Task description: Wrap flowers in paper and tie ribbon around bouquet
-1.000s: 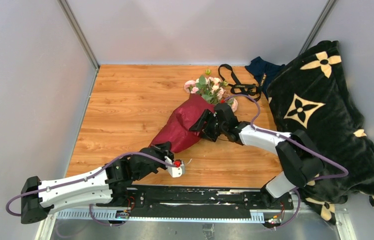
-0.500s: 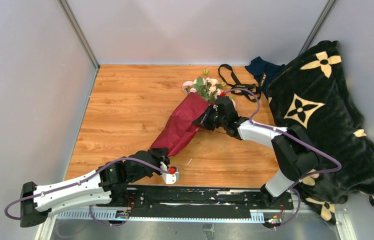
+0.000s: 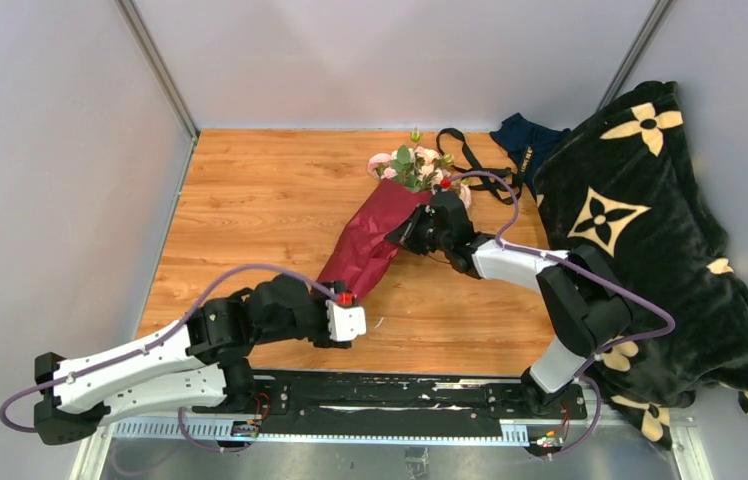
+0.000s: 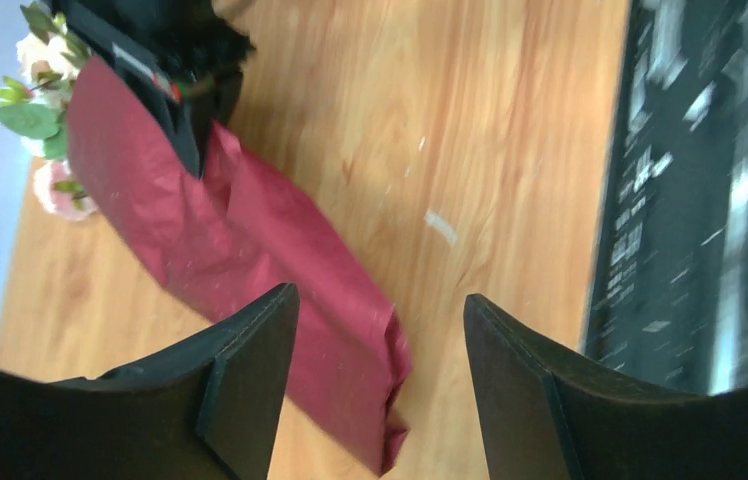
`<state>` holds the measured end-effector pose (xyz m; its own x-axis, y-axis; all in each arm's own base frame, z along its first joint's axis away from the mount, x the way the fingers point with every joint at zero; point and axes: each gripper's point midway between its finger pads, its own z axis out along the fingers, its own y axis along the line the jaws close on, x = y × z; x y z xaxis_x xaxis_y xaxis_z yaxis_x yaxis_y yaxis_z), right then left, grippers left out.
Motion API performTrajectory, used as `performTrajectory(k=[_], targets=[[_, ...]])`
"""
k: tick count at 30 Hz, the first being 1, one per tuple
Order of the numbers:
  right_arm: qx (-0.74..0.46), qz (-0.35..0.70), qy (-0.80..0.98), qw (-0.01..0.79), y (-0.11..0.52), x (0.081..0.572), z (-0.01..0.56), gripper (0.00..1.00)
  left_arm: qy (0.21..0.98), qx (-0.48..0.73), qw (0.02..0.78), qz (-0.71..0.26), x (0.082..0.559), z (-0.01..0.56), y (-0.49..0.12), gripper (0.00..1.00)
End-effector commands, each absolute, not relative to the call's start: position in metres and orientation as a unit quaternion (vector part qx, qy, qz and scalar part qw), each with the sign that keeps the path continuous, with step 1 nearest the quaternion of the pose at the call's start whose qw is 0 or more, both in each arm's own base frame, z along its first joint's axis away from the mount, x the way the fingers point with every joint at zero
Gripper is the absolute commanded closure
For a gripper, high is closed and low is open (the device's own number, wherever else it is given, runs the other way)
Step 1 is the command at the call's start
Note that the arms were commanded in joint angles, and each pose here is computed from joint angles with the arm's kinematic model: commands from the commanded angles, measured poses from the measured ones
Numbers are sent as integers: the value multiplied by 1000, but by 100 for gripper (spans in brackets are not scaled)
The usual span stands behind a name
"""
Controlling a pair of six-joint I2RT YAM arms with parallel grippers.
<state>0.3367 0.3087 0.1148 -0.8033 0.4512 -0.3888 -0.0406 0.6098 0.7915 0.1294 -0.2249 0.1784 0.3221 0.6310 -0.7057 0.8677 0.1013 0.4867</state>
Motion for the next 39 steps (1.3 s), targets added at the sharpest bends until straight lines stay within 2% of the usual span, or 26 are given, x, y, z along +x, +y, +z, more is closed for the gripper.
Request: performTrajectory(k=[1,5,6,7,8,14,17,20,29,30,33,34,36,37,39], targets=[[86,424,839,331,321,343,131,100,652,553,440,-275,104,224,-262,33],[74,421,837,341,322,342,134,100,744,467,443,-176,170,214,-266,26],[70,424,835,342,323,341,136,100,767,442,442,-146,192,206,-260,18],[66,428,834,343,324,341,138,100,786,422,434,-123,213,194,-256,5],[63,431,832,343,326,340,140,100,796,406,435,-112,229,190,-252,1],[46,454,822,340,333,337,147,100,791,437,410,-122,238,149,-267,0],[42,459,821,338,334,335,148,100,794,454,387,-118,229,118,-262,6],[39,460,819,340,334,336,151,100,802,465,364,-95,218,93,-247,19],[35,462,822,332,338,341,148,100,781,500,366,-79,206,82,-244,95],[34,461,822,331,337,342,148,100,775,508,365,-85,202,83,-247,100],[31,459,826,325,334,345,146,100,763,526,360,-106,189,86,-258,100],[26,461,827,321,333,345,145,100,757,534,357,-120,182,88,-263,96],[3,458,831,316,329,342,144,100,729,568,348,-155,167,101,-275,48],[-17,452,836,310,326,339,140,100,704,592,352,-172,163,126,-283,31],[-77,435,846,297,320,326,134,100,655,646,363,-148,168,176,-280,11]])
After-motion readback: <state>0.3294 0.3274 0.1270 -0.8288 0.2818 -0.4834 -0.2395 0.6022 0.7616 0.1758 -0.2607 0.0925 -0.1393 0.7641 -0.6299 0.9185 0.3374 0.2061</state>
